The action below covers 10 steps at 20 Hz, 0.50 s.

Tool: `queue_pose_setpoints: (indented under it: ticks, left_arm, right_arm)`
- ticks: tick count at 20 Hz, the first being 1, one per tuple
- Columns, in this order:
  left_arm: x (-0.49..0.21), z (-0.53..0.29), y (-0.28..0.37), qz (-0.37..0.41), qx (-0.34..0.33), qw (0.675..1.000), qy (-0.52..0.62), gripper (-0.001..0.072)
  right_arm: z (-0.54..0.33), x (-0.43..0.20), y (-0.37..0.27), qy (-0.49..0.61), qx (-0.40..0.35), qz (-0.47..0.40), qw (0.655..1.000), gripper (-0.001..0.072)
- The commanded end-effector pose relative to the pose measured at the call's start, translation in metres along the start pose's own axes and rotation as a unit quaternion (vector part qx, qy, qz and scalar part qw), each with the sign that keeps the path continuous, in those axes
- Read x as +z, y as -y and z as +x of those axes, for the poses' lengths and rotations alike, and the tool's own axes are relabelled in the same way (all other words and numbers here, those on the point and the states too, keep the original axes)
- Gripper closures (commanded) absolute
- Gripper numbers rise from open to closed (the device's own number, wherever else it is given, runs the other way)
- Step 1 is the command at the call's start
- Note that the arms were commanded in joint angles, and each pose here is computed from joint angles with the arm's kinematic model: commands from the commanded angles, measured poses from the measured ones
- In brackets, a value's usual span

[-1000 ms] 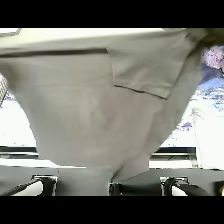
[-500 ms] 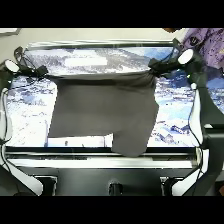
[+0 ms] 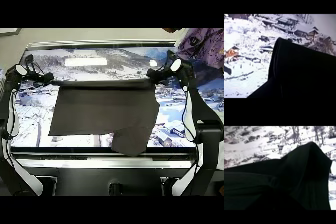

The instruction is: Fold the clothes and pants, and hang the long-sleeved shirts on hangers.

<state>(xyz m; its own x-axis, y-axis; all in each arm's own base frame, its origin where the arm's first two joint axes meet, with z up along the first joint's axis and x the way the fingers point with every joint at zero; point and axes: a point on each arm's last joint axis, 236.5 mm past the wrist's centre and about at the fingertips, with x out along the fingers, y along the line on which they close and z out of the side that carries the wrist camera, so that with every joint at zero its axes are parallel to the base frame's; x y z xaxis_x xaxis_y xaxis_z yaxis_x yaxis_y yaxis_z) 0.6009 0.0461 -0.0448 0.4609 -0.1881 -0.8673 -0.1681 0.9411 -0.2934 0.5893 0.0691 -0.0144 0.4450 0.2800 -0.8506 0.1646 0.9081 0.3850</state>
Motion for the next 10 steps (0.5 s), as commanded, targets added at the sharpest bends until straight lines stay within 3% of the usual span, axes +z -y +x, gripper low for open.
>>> queue_pose_setpoints:
  ticks: [1, 5, 10]
  left_arm:
    - [-0.06, -0.006, -0.016, -0.002, 0.032, 0.991, -0.127, 0.0694]
    - [-0.103, -0.008, -0.023, -0.017, 0.042, 0.977, -0.209, 0.0694]
    - [-0.112, -0.002, -0.018, -0.013, 0.041, 0.974, -0.221, 0.0693]
  right_arm:
    - [-0.005, -0.046, 0.03, -0.099, -0.062, -0.007, 0.993, 0.0682]
    - [-0.014, -0.074, 0.045, -0.16, -0.093, -0.013, 0.983, 0.0682]
    - [-0.009, -0.086, 0.049, -0.186, -0.096, -0.009, 0.978, 0.0682]
